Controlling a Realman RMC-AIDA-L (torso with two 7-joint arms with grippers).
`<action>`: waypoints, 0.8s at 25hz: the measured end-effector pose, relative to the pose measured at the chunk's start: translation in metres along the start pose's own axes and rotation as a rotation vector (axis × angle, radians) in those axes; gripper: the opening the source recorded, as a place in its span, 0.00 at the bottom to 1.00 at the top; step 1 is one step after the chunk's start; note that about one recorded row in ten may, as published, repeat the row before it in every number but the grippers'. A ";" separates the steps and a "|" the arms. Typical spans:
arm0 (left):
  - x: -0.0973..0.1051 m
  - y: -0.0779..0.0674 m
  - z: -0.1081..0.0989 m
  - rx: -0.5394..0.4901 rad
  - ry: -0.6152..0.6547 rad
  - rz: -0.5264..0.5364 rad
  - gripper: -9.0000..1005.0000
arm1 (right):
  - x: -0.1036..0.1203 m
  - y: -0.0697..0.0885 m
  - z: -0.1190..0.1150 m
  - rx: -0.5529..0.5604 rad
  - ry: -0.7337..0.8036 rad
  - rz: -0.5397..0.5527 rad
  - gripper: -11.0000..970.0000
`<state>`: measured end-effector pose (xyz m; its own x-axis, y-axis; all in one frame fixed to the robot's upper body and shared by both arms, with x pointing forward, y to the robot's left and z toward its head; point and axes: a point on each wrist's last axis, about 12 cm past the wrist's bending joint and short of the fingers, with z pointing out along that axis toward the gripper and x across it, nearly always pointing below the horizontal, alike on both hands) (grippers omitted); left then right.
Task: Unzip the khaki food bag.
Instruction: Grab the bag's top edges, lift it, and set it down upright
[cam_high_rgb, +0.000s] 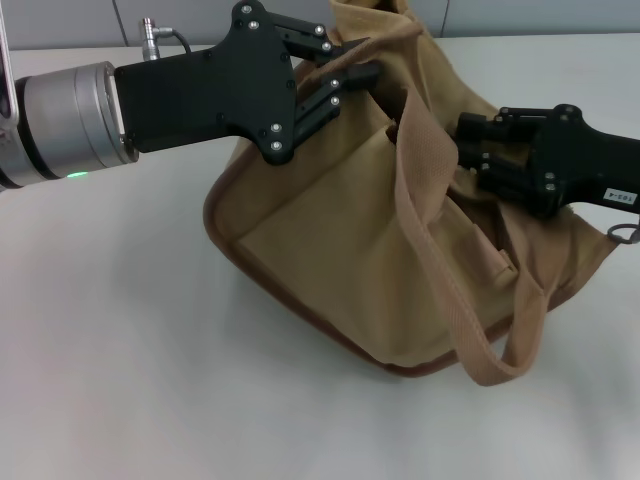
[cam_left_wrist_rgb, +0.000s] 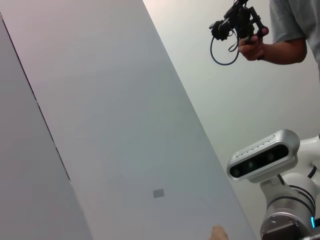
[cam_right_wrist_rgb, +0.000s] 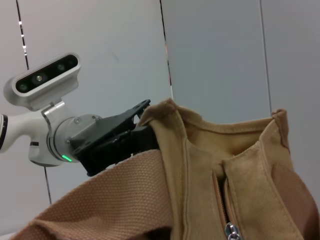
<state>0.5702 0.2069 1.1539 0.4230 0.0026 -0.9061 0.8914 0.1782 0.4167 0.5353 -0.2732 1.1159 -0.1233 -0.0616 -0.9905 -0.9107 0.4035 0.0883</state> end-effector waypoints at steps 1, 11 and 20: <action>0.000 0.000 0.000 0.000 0.000 0.001 0.10 | 0.000 0.000 0.001 0.000 0.005 0.000 0.21; -0.001 0.000 0.000 0.005 -0.005 0.004 0.10 | -0.001 -0.004 0.015 0.010 0.064 0.005 0.33; -0.001 0.000 0.000 0.005 -0.008 0.005 0.10 | -0.007 -0.003 0.015 0.013 0.074 -0.013 0.05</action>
<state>0.5695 0.2069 1.1550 0.4291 -0.0038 -0.9033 0.8899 0.1730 0.4220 0.5446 -0.2601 1.1209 -0.1408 -0.1337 -0.9810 -0.9072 0.4141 0.0737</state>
